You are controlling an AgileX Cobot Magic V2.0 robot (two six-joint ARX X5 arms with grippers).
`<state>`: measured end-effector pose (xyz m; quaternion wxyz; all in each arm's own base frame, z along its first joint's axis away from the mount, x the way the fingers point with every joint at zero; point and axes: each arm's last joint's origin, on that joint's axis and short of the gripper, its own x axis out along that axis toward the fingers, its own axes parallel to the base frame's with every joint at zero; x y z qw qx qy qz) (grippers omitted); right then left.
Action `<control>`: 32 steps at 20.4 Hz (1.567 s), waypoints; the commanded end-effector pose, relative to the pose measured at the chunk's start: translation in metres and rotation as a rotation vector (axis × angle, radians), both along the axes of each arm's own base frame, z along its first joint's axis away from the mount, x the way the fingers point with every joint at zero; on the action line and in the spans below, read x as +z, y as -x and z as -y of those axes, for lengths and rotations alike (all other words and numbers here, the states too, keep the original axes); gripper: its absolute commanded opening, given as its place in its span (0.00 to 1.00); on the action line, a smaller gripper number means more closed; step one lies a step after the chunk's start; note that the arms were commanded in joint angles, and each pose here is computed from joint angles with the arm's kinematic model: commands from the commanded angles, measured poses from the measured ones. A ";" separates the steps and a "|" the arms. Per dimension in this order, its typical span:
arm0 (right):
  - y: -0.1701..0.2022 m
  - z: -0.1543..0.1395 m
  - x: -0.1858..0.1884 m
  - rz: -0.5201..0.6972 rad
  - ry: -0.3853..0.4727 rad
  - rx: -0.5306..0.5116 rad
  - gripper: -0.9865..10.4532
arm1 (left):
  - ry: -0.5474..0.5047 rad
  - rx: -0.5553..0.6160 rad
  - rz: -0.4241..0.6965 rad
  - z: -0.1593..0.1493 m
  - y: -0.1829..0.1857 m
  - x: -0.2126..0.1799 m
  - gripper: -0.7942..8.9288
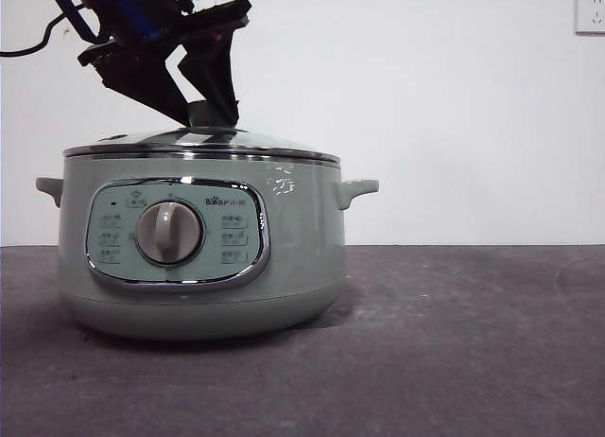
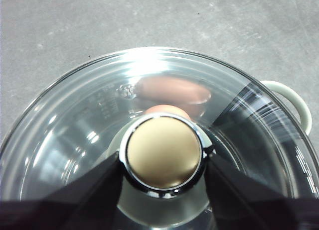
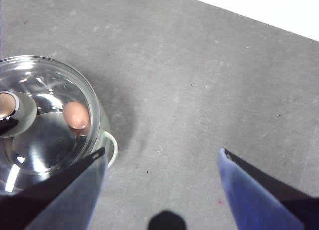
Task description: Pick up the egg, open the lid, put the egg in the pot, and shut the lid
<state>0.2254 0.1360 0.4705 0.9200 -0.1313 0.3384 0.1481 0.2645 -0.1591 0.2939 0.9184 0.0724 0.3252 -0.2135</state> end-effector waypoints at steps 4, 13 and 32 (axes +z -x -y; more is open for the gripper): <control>0.000 0.000 0.000 0.002 -0.006 -0.007 0.41 | -0.069 0.089 0.114 -0.007 0.003 0.011 0.54; 0.022 0.014 0.000 -0.070 0.040 -0.009 0.07 | 0.102 0.104 0.366 -0.059 0.090 0.095 0.48; 0.096 0.062 -0.149 0.275 -0.189 -0.039 0.08 | 0.067 0.120 0.397 -0.117 0.184 0.058 0.07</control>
